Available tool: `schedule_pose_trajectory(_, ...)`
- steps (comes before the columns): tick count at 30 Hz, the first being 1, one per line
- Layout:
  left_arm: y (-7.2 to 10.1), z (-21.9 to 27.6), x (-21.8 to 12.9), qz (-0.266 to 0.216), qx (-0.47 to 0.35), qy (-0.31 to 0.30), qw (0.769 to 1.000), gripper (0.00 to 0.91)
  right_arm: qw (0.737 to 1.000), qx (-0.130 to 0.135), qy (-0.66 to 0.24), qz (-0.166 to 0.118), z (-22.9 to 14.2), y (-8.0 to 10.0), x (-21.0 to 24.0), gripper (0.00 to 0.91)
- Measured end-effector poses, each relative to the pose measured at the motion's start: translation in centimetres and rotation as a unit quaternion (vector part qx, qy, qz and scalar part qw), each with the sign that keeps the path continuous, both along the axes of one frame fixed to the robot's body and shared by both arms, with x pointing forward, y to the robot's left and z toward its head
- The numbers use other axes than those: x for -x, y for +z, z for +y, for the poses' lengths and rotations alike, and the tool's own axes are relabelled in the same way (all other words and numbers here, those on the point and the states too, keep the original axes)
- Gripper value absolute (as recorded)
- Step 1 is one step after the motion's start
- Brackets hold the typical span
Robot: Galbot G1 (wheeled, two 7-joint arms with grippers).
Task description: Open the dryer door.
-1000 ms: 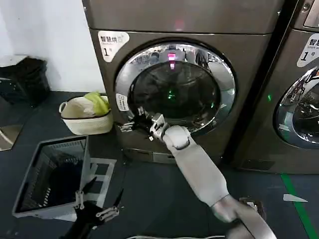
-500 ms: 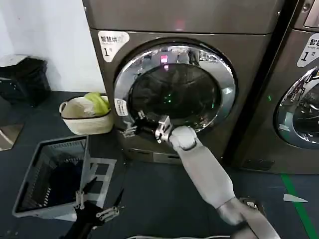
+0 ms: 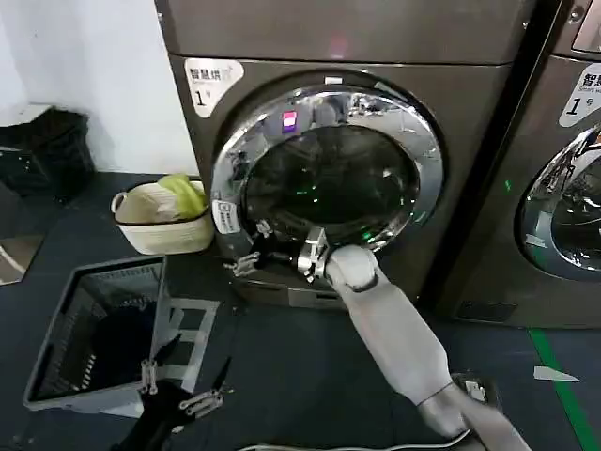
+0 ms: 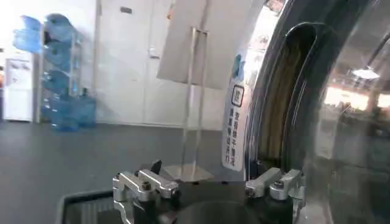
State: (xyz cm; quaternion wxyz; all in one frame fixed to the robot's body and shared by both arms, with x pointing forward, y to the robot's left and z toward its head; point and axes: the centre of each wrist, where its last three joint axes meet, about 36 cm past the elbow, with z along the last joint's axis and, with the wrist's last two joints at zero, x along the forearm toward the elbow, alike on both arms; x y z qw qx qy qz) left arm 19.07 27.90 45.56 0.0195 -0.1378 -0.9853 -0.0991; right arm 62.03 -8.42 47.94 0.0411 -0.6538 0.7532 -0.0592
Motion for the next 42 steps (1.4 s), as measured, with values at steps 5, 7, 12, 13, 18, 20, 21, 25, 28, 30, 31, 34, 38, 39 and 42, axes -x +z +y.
schedule_pose_trajectory(5,0.1,0.1,-0.1,-0.001,0.001,0.0,1.0,0.907,1.0,0.005,0.016,-0.003,-0.8,-0.2,0.6,0.907)
schedule_pose_trajectory(7,0.1,0.1,-0.1,-0.001,0.001,0.0,1.0,0.907,1.0,0.006,0.021,-0.004,-1.0,-0.2,0.9,0.907)
schedule_pose_trajectory(12,0.1,0.2,-0.1,-0.001,0.0,0.0,1.0,0.907,0.999,0.006,0.033,-0.006,-1.4,-0.3,1.7,0.907)
schedule_pose_trajectory(13,0.1,0.2,-0.1,-0.001,0.0,0.0,1.0,0.907,0.999,0.006,0.036,-0.006,-1.5,-0.4,1.9,0.907)
schedule_pose_trajectory(18,0.2,0.4,-0.2,-0.001,-0.001,0.001,1.0,0.907,0.999,0.006,0.049,-0.009,-2.1,-0.6,2.7,0.907)
schedule_pose_trajectory(20,0.2,0.6,-0.2,-0.001,-0.001,0.001,1.0,0.907,0.998,0.006,0.057,-0.009,-2.4,-0.7,3.0,0.907)
schedule_pose_trajectory(21,0.2,0.6,-0.2,-0.001,-0.002,0.001,1.0,0.907,0.998,0.005,0.059,-0.01,-2.5,-0.7,3.2,0.907)
schedule_pose_trajectory(25,0.2,0.7,-0.2,-0.002,-0.003,0.001,1.0,0.907,0.998,0.005,0.068,-0.013,-3.1,-0.9,3.7,0.907)
schedule_pose_trajectory(28,0.2,0.7,-0.3,-0.002,-0.003,0.0,1.0,0.907,0.997,0.005,0.075,-0.014,-3.5,-0.9,4.0,0.907)
schedule_pose_trajectory(30,0.3,0.7,-0.3,-0.002,-0.003,0.0,1.0,0.907,0.997,0.006,0.08,-0.014,-3.7,-1.0,4.3,0.907)
schedule_pose_trajectory(31,0.3,0.8,-0.3,-0.003,-0.002,0.0,1.0,0.907,0.996,0.006,0.082,-0.014,-3.8,-1.0,4.3,0.907)
schedule_pose_trajectory(34,0.4,0.8,-0.4,-0.004,-0.001,0.0,1.0,0.907,0.996,0.007,0.089,-0.014,-4.2,-1.2,4.7,0.907)
schedule_pose_trajectory(38,0.7,1.1,-0.6,-0.007,-0.001,0.002,1.0,0.907,0.995,0.008,0.097,-0.016,-4.6,-1.2,5.0,0.907)
schedule_pose_trajectory(39,0.7,1.2,-0.6,-0.007,0.0,0.002,1.0,0.907,0.995,0.008,0.099,-0.017,-4.7,-1.2,5.1,0.907)
schedule_pose_trajectory(42,0.8,1.4,-0.7,-0.007,0.001,0.003,1.0,0.907,0.994,0.009,0.104,-0.018,-5.2,-1.3,5.3,0.907)
